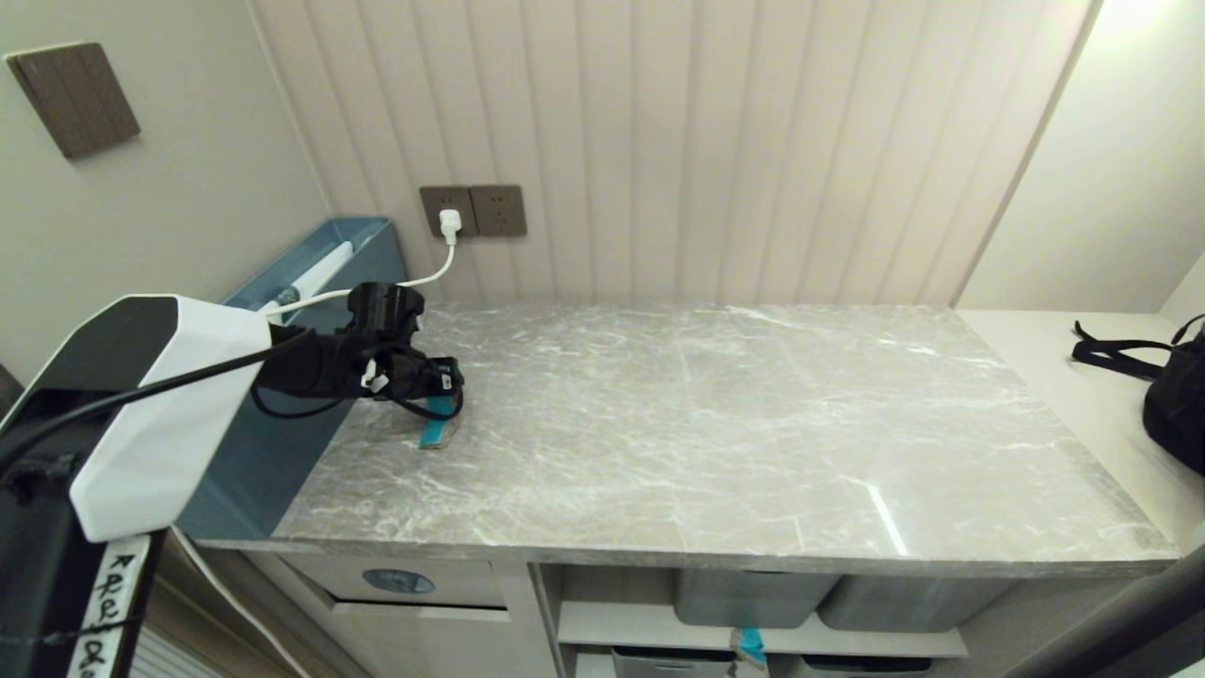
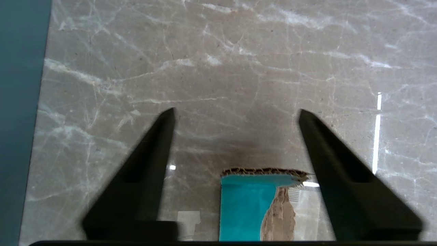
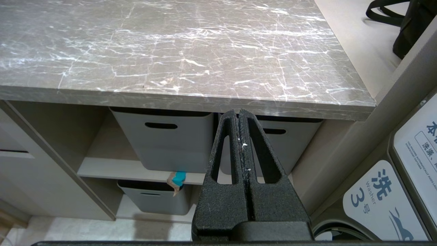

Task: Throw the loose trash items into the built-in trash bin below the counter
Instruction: Pick up the garbage

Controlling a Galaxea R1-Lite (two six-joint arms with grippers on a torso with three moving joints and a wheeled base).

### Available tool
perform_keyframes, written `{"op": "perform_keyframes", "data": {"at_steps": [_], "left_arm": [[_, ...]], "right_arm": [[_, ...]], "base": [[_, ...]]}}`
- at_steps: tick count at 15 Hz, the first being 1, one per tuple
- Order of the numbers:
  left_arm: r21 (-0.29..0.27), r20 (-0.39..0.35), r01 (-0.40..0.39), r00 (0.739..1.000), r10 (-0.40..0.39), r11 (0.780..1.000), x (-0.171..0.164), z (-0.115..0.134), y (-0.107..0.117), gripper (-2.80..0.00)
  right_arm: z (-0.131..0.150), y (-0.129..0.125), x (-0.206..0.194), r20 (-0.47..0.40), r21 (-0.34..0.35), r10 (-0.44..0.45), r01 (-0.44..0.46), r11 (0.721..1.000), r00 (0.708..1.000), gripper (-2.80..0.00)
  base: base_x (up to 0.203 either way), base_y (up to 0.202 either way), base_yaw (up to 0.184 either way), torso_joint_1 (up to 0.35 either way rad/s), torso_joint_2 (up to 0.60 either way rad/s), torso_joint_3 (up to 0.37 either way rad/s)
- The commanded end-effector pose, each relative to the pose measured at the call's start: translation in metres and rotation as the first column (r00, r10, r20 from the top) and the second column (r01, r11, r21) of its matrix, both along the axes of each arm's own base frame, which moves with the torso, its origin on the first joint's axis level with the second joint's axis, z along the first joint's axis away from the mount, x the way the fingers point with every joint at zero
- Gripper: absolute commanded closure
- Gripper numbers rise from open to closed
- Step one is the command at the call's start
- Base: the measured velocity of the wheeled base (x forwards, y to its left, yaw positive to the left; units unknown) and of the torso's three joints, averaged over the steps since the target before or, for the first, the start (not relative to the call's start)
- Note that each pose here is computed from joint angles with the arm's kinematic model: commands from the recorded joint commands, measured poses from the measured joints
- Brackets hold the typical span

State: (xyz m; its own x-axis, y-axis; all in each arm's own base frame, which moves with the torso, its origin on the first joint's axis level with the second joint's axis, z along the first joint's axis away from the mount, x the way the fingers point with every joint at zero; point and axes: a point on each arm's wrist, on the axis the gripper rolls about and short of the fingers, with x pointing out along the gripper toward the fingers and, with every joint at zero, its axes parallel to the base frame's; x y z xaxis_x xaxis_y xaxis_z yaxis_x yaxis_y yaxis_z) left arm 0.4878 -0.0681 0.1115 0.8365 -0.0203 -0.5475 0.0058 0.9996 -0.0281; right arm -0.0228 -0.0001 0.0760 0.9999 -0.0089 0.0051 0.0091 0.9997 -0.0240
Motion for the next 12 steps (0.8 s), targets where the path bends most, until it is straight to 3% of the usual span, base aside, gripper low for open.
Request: {"op": "perform_keyframes", "data": {"at_steps": [1,12], "left_arm": [[-0.001,-0.004,0.006,1.000,-0.006,1.000,0.0004,-0.0017,-0.0021,0.00],[-0.001,-0.001,0.014,1.000,-0.014,1.000,-0.0018,0.0011,-0.0064,0.00]], "right_arm": [[-0.0003,0.0000,0.0002,-0.002,0.000,0.000,0.000,1.000,1.000,0.00],[-0.0003,0.0000,0.0002,-0.002,0.000,0.000,0.000,1.000,1.000,0.00]], "base": [[0.000,0.000,0.000,0.000,0.00,0.000],[0.000,0.000,0.000,0.000,0.00,0.000]]}}
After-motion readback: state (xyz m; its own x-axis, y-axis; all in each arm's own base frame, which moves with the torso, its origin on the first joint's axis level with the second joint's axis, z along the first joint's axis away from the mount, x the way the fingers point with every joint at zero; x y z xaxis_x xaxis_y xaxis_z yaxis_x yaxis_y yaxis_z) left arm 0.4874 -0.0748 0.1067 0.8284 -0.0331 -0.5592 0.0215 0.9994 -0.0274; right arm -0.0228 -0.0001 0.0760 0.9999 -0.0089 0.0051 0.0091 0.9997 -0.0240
